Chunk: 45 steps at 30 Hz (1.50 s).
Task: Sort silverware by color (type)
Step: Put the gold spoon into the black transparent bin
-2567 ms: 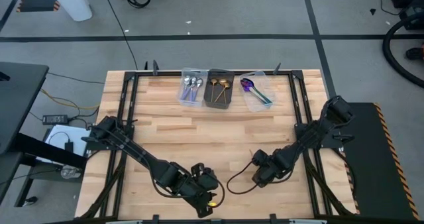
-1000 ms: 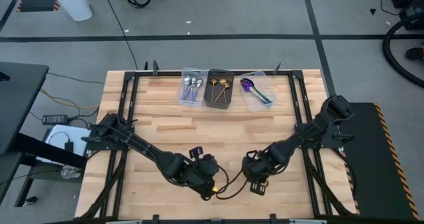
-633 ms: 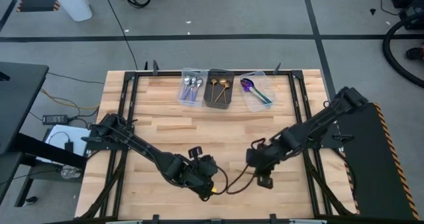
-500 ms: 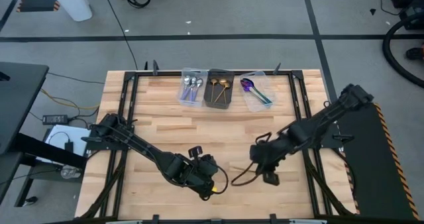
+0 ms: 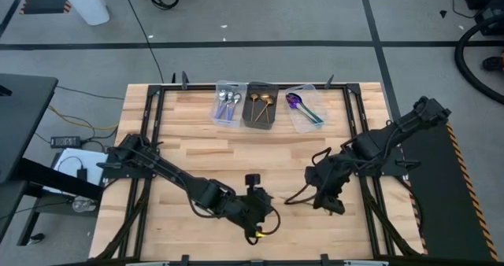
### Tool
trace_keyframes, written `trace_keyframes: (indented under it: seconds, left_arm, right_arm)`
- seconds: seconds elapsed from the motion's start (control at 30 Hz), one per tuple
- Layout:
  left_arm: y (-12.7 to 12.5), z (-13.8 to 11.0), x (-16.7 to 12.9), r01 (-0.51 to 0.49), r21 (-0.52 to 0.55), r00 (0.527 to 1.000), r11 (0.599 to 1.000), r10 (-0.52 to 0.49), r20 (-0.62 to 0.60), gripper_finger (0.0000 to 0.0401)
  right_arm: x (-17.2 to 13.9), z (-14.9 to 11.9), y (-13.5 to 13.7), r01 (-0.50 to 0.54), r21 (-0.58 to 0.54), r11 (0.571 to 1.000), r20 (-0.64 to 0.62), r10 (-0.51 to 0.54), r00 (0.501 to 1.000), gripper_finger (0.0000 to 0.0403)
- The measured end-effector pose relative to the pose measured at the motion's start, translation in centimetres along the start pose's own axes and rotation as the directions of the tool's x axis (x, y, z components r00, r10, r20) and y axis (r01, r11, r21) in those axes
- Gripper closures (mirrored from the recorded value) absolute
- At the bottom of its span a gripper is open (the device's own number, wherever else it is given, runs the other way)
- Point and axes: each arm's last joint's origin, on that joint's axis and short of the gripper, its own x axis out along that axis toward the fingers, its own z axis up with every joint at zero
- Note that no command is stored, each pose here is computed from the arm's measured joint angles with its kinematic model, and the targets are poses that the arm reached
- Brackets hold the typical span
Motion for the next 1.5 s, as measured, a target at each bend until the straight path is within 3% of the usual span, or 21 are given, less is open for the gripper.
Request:
trace_keyframes:
  seconds: [0.2,0.3,0.47,0.7,0.93,1.33,1.5]
  left_arm:
    - [1.0,0.5,0.6,-0.024,0.03,0.999,0.999,0.023,0.026,0.0237]
    - [1.4,0.6,0.8,-0.034,0.054,0.999,0.998,0.033,0.022,0.0237]
    - [2.0,1.0,1.1,-0.068,0.164,0.997,0.984,0.061,0.049,0.0237]
    - [2.8,2.1,1.5,-0.115,0.369,0.989,0.922,0.07,0.133,0.0237]
    - [4.3,2.7,2.3,-0.102,0.368,0.988,0.924,0.051,0.146,0.0237]
    - [4.2,2.5,2.3,-0.081,0.37,0.99,0.926,0.032,0.134,0.0237]
    - [4.3,2.5,2.3,-0.082,0.369,0.99,0.926,0.035,0.134,0.0237]
  right_arm:
    - [-0.2,0.2,-1.0,0.057,0.162,0.985,-0.023,-0.054,0.998,0.0387]
    - [-0.4,0.4,-1.2,0.037,0.225,0.974,-0.041,-0.029,0.999,0.0387]
    - [-0.3,0.6,-1.5,0.018,0.303,0.953,-0.077,0.005,0.997,0.0387]
    - [0.0,1.5,-1.8,-0.016,0.358,0.934,-0.076,0.047,0.996,0.0387]
    - [0.7,3.1,-2.2,-0.081,0.402,0.912,-0.035,0.104,0.994,0.0387]
    - [0.2,4.9,-4.6,-0.059,0.424,0.904,0.008,0.062,0.998,0.0387]
    - [-0.2,5.8,-4.6,-0.146,0.39,0.909,0.047,0.139,0.989,0.0387]
